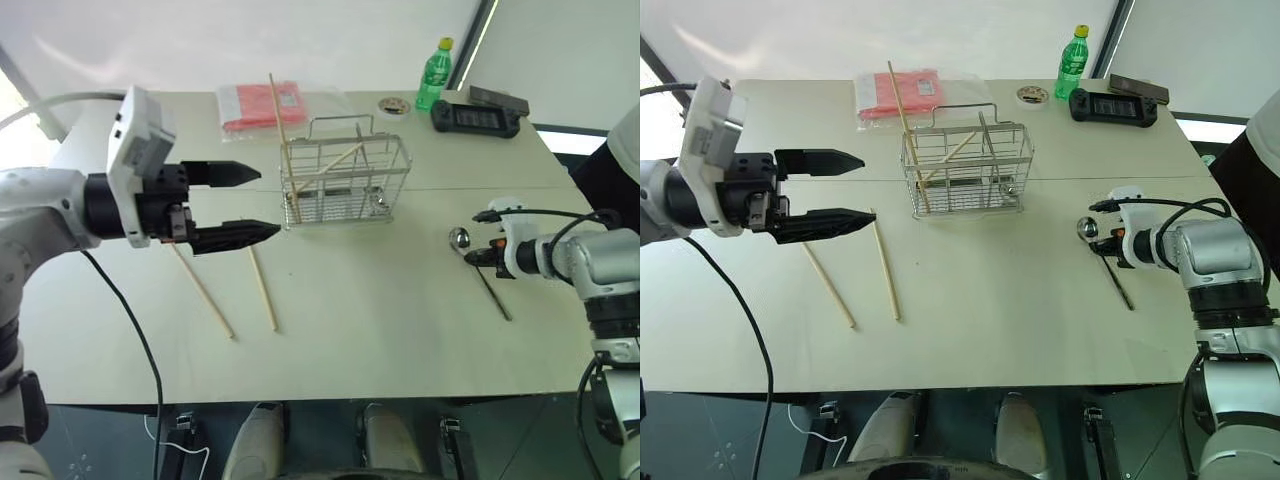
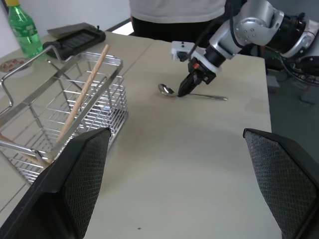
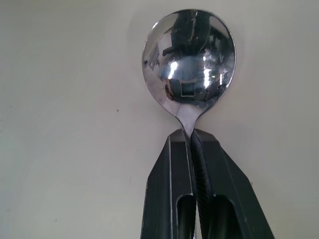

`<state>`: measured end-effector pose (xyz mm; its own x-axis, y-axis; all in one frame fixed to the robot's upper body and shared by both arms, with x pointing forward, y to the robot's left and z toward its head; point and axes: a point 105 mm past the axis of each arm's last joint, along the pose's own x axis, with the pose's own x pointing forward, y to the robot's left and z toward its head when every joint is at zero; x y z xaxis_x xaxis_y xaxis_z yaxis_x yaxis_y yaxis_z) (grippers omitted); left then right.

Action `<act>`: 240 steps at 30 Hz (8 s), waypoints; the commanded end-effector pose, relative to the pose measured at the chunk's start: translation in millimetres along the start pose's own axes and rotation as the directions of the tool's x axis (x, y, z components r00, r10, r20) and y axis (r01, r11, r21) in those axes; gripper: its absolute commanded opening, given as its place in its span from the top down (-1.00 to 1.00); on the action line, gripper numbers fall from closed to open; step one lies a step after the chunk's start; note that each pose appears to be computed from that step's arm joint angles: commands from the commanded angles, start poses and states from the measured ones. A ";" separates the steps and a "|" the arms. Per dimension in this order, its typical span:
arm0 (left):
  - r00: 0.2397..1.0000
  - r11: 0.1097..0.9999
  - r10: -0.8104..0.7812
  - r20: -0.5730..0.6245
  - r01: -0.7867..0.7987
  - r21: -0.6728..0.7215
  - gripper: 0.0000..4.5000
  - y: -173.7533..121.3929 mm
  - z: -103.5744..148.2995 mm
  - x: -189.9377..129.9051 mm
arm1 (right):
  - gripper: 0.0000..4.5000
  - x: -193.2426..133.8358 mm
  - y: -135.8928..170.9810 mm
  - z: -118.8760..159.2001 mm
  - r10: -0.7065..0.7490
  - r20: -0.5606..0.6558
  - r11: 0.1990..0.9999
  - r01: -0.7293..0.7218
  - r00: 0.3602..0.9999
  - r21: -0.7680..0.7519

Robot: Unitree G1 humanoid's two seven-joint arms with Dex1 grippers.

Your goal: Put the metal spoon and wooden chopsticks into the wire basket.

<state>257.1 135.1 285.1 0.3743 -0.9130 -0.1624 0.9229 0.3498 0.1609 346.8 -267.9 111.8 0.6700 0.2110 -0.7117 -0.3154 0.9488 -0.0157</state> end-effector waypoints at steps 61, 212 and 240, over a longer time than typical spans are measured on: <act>0.973 0.975 0.221 0.072 -0.222 0.002 -1.00 37.7 22.3 -25.9 | -0.98 -109.7 97.5 198.5 0.333 0.838 0.943 -0.169 0.433 -0.287; 0.416 0.158 0.611 -0.674 -0.898 -0.411 -0.56 141.3 -71.8 37.6 | -1.00 -117.8 135.8 73.2 0.531 0.615 0.847 -0.394 0.583 -0.357; 0.391 0.202 0.324 -0.862 -0.918 -0.340 0.46 96.9 -164.0 78.5 | -1.00 -125.1 133.3 69.5 0.488 0.644 0.872 -0.367 0.590 -0.324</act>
<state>391.8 140.7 128.5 0.5351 -0.0352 -0.8441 -0.1450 0.9805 -0.1328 271.8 -151.0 235.1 0.6747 0.7377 -0.0218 -0.7359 0.6748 0.0559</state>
